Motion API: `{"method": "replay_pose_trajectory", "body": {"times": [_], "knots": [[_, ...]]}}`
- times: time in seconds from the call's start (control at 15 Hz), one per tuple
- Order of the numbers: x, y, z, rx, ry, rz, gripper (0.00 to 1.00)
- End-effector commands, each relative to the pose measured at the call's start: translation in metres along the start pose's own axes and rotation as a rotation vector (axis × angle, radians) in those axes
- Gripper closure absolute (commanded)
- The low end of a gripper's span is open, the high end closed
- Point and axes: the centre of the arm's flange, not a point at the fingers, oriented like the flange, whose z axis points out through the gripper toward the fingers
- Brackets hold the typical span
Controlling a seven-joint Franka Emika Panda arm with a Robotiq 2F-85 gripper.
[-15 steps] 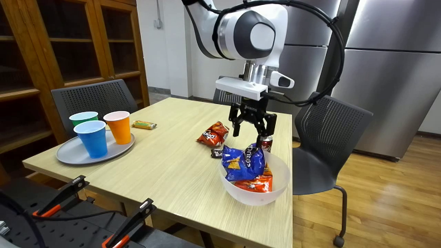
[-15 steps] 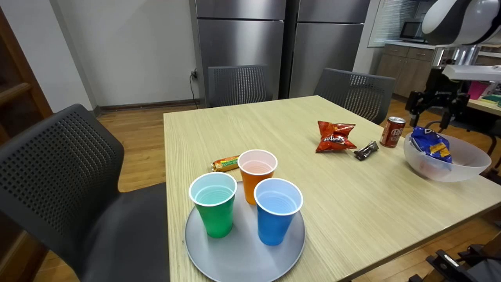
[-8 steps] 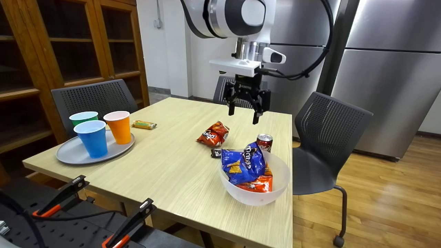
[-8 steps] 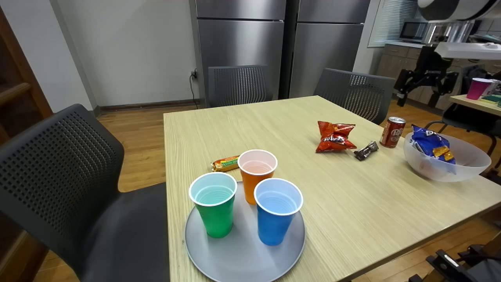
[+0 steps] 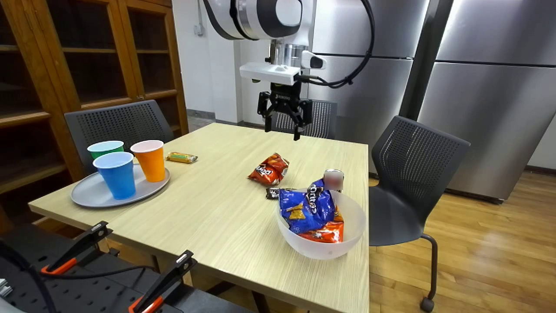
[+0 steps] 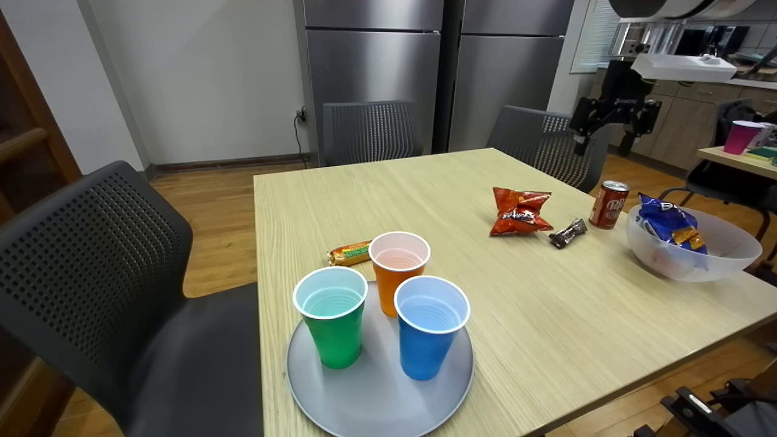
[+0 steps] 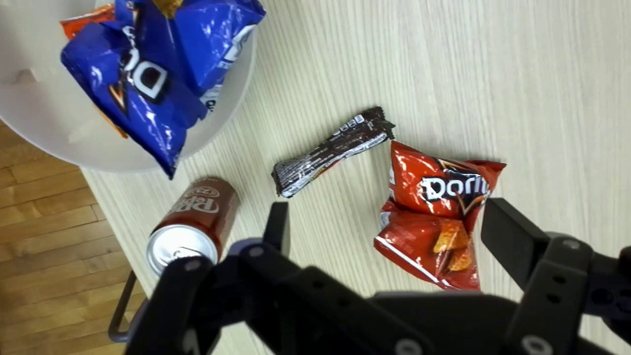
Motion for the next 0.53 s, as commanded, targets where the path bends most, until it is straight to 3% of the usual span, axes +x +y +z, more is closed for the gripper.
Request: {"method": "replay_pose_trajectory", "body": {"times": [0.0, 0.47], "knots": [[0.012, -0.032, -0.001, -0.004, 0.016, -0.016, 0.00], [0.017, -0.083, 0.023, -0.011, 0.030, 0.033, 0.00]]}}
